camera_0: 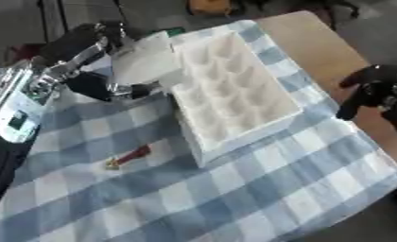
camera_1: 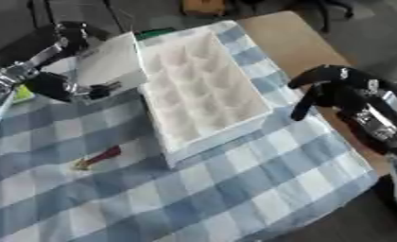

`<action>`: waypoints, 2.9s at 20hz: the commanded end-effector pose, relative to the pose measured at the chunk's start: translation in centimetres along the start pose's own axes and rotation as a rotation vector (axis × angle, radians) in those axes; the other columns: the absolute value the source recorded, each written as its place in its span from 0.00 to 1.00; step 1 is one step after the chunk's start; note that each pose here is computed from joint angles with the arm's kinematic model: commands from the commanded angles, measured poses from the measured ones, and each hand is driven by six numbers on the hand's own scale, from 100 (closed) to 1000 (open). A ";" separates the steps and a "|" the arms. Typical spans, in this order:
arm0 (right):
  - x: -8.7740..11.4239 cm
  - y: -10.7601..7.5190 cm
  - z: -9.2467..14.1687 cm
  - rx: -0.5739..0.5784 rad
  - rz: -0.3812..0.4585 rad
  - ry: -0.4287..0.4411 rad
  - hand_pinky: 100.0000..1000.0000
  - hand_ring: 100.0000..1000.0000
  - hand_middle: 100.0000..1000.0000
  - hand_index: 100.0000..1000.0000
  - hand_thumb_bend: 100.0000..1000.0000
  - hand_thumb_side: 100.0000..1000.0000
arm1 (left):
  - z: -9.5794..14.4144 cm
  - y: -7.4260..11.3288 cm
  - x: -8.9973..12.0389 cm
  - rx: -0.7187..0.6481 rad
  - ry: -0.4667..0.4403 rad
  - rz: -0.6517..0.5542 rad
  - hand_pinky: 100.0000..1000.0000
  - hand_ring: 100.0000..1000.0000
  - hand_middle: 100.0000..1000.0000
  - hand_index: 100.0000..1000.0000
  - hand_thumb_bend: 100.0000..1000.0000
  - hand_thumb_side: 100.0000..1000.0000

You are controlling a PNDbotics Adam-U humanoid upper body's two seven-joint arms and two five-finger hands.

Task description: Pick up objects on the table and place them in the box.

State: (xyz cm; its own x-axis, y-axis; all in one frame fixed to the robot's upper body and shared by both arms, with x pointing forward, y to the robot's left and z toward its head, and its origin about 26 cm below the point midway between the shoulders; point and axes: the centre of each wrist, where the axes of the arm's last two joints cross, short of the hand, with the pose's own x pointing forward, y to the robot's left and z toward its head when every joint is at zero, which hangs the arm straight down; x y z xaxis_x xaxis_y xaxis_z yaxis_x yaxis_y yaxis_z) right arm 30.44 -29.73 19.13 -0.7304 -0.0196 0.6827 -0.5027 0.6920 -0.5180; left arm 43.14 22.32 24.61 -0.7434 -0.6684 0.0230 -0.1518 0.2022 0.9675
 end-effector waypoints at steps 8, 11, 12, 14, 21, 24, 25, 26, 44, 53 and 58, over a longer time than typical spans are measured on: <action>1.0 -0.1 -1.7 0.039 -0.009 -0.080 0.53 0.49 0.71 0.79 0.00 0.67 | -1.5 -0.6 -0.7 0.133 0.022 -0.014 0.47 0.14 0.47 0.91 0.43 0.39; 1.1 -0.1 -2.1 0.050 -0.011 -0.092 0.53 0.49 0.71 0.79 0.00 0.69 | -1.4 -1.4 -1.3 0.134 0.036 -0.033 0.48 0.17 0.50 0.91 0.41 0.47; 1.1 -0.1 -2.2 0.053 -0.012 -0.093 0.53 0.49 0.71 0.79 0.00 0.69 | -1.3 -1.6 -1.4 0.136 0.039 -0.038 0.49 0.17 0.51 0.91 0.41 0.47; 1.2 -0.1 -2.3 0.056 -0.013 -0.095 0.53 0.49 0.71 0.79 0.00 0.69 | -1.3 -1.8 -1.6 0.138 0.040 -0.048 0.49 0.17 0.51 0.91 0.41 0.47; 1.4 -0.1 -2.8 0.072 -0.015 -0.099 0.53 0.49 0.71 0.79 0.00 0.70 | -1.4 -1.7 -1.7 0.137 -0.012 -0.152 0.84 0.89 0.92 1.00 0.62 0.71; 1.4 -0.1 -2.8 0.073 -0.016 -0.097 0.53 0.49 0.71 0.79 0.00 0.71 | -1.4 -1.9 -1.7 0.142 -0.037 -0.169 0.87 0.90 0.94 1.00 0.60 0.76; 1.4 -0.2 -2.8 0.072 -0.016 -0.095 0.53 0.49 0.71 0.79 0.00 0.70 | -1.4 -2.1 -1.6 0.129 -0.054 -0.176 0.97 0.97 1.00 1.00 0.44 0.95; 1.4 -0.2 -2.7 0.071 -0.015 -0.093 0.53 0.49 0.71 0.79 0.00 0.70 | -1.3 -2.4 -1.6 0.108 -0.073 -0.183 0.97 0.97 1.00 1.00 0.44 0.95; 0.8 -1.0 0.3 -0.029 0.024 0.017 0.53 0.49 0.71 0.79 0.00 0.71 | 11.3 5.1 5.5 0.508 -0.321 0.650 0.61 0.60 0.66 0.86 0.12 0.88; 0.9 -1.4 1.2 -0.081 0.053 0.049 0.53 0.49 0.71 0.79 0.00 0.69 | 15.7 1.0 4.8 0.452 -0.263 0.827 0.58 0.56 0.61 0.87 0.09 0.88; 0.8 -1.3 1.2 -0.078 0.046 0.046 0.53 0.49 0.71 0.79 0.00 0.70 | 15.9 0.5 4.9 0.434 -0.242 0.841 0.58 0.56 0.61 0.87 0.09 0.88</action>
State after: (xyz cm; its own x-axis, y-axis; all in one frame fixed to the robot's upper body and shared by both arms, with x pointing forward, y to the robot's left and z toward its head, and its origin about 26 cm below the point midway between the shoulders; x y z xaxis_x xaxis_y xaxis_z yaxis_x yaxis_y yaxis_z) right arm 30.09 -31.09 18.99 -0.7175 0.0209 0.6962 -0.4472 0.7524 -0.4836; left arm 29.41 30.37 20.38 -0.8093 -0.0197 0.5870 0.3129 0.8313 0.4593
